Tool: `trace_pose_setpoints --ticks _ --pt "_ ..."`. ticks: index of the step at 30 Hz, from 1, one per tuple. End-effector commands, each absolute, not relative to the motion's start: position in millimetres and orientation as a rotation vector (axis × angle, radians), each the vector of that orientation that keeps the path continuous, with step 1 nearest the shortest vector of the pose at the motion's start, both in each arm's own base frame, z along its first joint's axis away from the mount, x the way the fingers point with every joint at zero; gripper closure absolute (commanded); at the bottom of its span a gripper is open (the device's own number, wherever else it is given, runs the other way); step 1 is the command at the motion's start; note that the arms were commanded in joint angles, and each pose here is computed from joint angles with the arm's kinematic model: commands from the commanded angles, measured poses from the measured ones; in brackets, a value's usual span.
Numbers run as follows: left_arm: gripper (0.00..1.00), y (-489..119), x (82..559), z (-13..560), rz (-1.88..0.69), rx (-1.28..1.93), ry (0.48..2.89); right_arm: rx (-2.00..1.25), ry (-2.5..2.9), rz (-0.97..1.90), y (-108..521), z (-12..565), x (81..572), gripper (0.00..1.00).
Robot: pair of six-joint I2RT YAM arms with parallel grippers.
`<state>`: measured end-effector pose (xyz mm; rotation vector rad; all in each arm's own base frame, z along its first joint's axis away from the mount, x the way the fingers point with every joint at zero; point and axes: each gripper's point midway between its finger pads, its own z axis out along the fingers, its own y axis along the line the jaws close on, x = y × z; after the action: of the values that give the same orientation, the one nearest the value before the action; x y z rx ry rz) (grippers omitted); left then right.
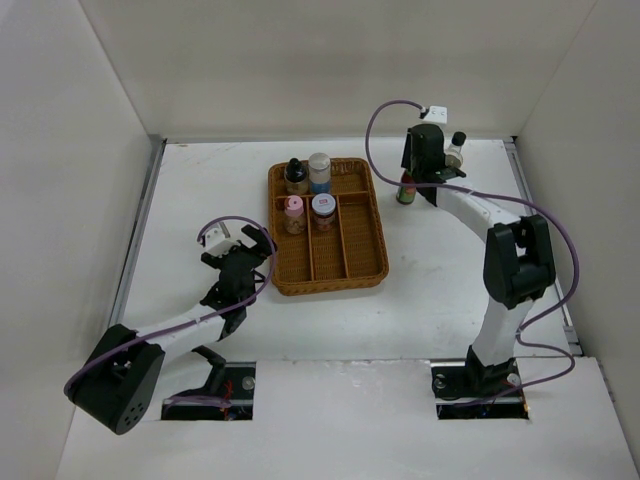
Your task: Organize the condiment bottles
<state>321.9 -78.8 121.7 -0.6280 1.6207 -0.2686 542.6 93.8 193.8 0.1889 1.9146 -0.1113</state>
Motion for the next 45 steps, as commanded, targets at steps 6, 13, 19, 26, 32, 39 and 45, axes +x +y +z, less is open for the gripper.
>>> trace_pose_setpoints --ticks 6,13,19,26,32,39,45 --pt "0.0 -80.6 326.2 137.7 -0.317 -0.646 1.564 0.216 1.658 -0.116 94.5 300.9 549.5 0.7" --pt "0.0 -79.8 326.8 137.0 -0.313 -0.648 1.566 0.142 1.531 -0.043 136.2 378.1 535.7 0.7" --pt "0.0 -79.2 326.7 136.3 -0.31 -0.649 1.566 0.082 1.498 0.013 180.6 395.5 537.8 0.7" --pt "0.0 -78.6 326.7 137.3 -0.311 -0.651 1.563 0.019 1.496 0.093 234.9 388.0 553.5 0.69" --pt "0.0 -77.3 326.3 137.3 -0.31 -0.653 1.561 -0.026 1.566 0.12 269.7 337.1 563.8 0.68" --pt "0.0 -78.1 326.3 138.2 -0.315 -0.653 1.559 -0.042 1.619 0.135 285.5 275.2 559.0 0.67" --pt "0.0 -78.9 326.6 137.4 -0.316 -0.65 1.563 -0.044 1.676 0.133 284.3 243.5 550.6 0.49"
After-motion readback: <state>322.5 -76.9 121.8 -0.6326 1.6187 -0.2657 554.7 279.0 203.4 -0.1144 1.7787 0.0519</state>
